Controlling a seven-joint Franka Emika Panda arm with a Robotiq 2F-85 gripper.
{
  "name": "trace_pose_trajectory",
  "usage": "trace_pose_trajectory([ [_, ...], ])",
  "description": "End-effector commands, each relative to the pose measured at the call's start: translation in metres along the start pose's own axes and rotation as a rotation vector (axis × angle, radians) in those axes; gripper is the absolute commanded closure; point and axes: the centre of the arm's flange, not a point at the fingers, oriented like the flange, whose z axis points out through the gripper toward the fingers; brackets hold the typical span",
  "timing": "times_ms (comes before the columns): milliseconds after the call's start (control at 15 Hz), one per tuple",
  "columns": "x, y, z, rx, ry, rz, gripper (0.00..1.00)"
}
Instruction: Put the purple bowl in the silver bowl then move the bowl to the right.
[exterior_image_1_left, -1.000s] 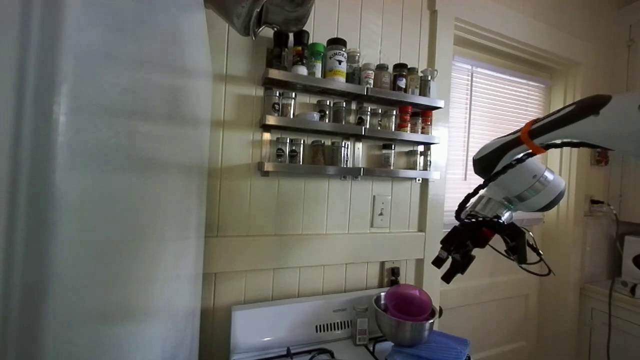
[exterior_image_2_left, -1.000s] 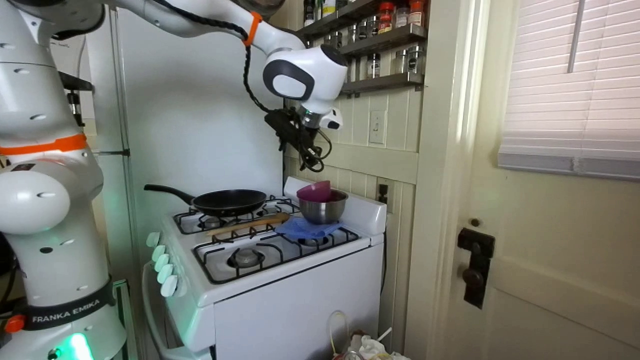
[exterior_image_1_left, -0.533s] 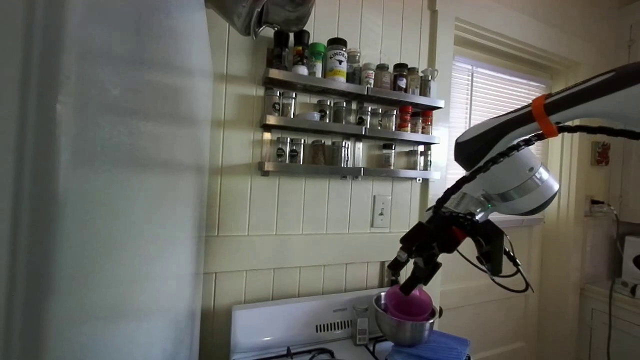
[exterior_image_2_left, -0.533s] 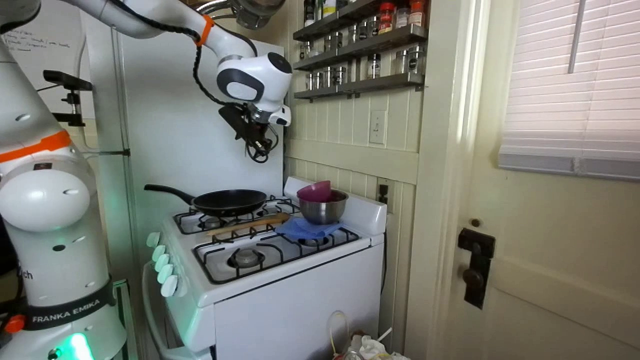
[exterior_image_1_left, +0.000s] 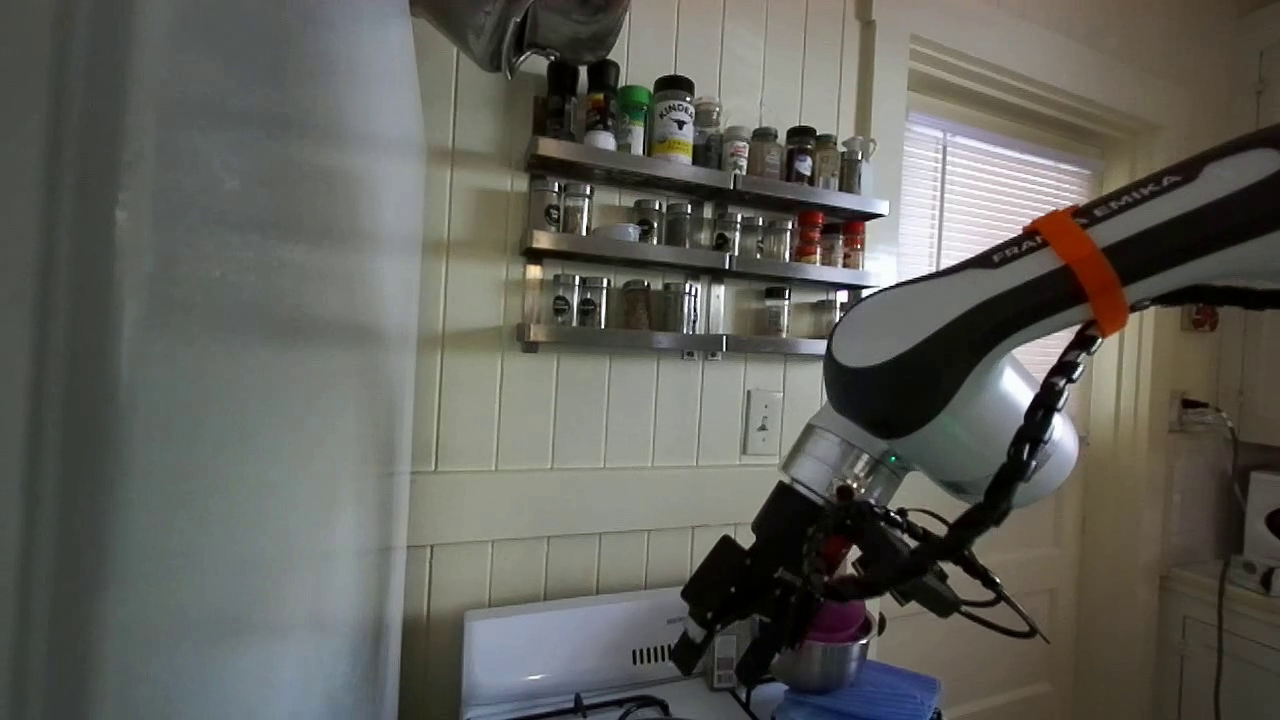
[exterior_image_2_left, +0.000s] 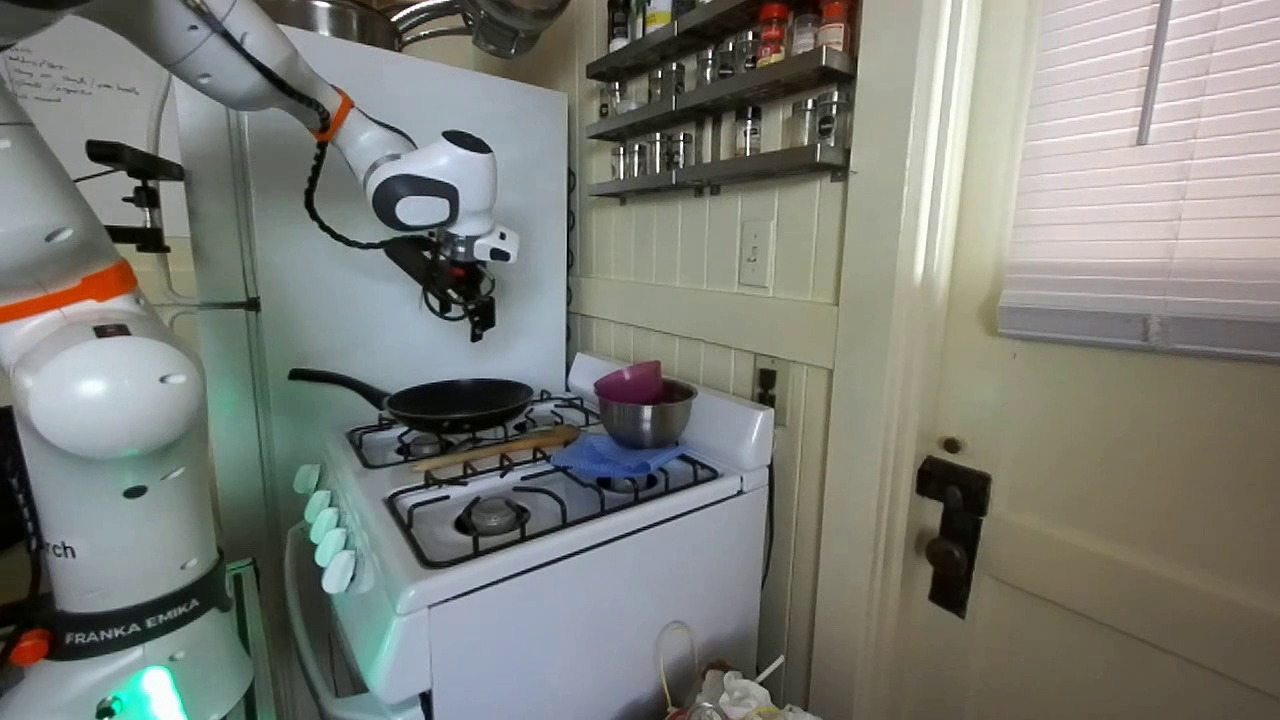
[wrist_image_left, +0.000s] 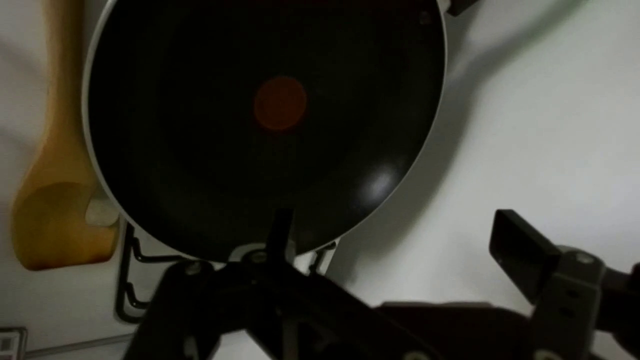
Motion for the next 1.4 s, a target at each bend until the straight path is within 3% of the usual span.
trace_pose_trajectory([
  [0,-0.006,0.016,0.02,-0.024,-0.02,0.09,0.0],
  [533,-0.014,0.117,0.003,0.021,-0.043,0.262,0.0],
  [1067,-0.021,0.116,0.052,0.108,-0.139,0.366,0.0],
  [1333,-0.024,0.113,0.066,0.1,-0.158,0.415,0.0],
])
